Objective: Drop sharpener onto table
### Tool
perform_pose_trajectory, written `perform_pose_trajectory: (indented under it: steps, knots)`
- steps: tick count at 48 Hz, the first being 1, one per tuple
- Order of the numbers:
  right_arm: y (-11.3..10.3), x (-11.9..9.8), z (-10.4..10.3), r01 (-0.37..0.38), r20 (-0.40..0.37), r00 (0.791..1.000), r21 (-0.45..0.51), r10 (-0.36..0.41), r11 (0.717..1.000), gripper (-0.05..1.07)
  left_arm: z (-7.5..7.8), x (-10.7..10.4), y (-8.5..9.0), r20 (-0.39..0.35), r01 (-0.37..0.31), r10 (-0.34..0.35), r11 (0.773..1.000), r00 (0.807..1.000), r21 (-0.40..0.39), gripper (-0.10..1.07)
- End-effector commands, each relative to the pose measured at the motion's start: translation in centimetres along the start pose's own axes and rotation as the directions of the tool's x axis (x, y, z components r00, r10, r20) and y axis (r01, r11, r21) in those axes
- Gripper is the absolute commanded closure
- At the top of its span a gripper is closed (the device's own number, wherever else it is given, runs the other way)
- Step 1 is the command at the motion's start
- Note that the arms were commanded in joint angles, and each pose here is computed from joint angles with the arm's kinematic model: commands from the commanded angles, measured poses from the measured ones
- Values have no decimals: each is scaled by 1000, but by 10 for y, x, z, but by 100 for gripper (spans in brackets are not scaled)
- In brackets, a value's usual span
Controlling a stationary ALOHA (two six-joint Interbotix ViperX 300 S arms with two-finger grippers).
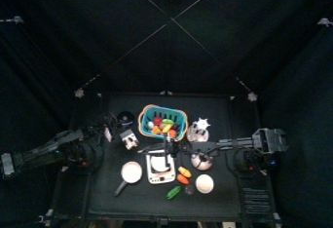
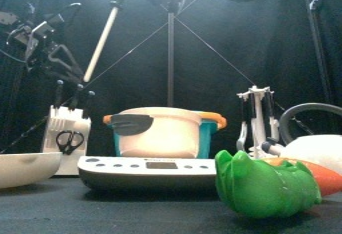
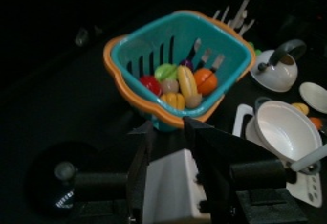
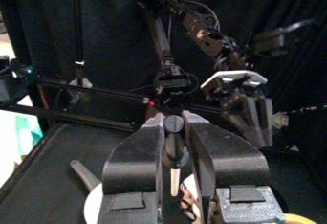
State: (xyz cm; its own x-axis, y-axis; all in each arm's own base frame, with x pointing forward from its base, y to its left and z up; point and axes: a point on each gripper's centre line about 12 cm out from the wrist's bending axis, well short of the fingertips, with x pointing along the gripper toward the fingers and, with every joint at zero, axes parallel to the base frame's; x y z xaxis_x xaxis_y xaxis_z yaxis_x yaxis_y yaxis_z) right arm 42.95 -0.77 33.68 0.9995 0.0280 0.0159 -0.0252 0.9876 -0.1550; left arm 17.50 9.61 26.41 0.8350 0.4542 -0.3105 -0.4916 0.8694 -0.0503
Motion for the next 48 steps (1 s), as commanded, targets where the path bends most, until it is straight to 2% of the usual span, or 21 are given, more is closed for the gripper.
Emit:
perform_pose_trajectory:
  steps: [1, 7, 13, 20, 22, 27, 33, 42, 48]
  knots:
    - [-18, -21, 20, 58, 52, 997, 49, -61, 997, 87, 11, 0, -6, 48, 24, -25, 1000, 999, 16, 24]
    - [-27, -40, 13, 100, 38, 994, 105, -104, 989, 87, 1, 1, -14, 45, 64, -66, 997, 997, 34, 24]
    - [-29, -63, 10, 116, 31, 992, 119, -121, 986, 87, 3, 0, -18, 63, 81, -85, 995, 994, 52, 24]
    - [-27, -97, 21, 122, 68, 989, 144, -133, 982, 87, 2, -1, -21, 65, 99, -103, 993, 993, 66, 24]
    - [-26, -110, 25, 126, 86, 986, 164, -142, 978, 87, 0, -1, -23, 59, 108, -112, 992, 992, 68, 24]
    - [-26, -132, 19, 145, 84, 982, 231, -168, 962, 87, -1, -1, -26, 57, 119, -123, 990, 991, 71, 24]
    - [-22, -151, 1, 160, 53, 982, 280, -181, 947, 86, -4, -1, -29, 57, 137, -141, 988, 988, 73, 24]
    - [-18, -171, -7, 162, 30, 983, 318, -180, 934, 86, -5, -2, -33, 61, 156, -160, 985, 985, 74, 24]
    - [-14, -173, -23, 174, -81, 985, 357, -155, 918, 87, -6, -2, -35, 58, 167, -171, 984, 984, 67, 24]
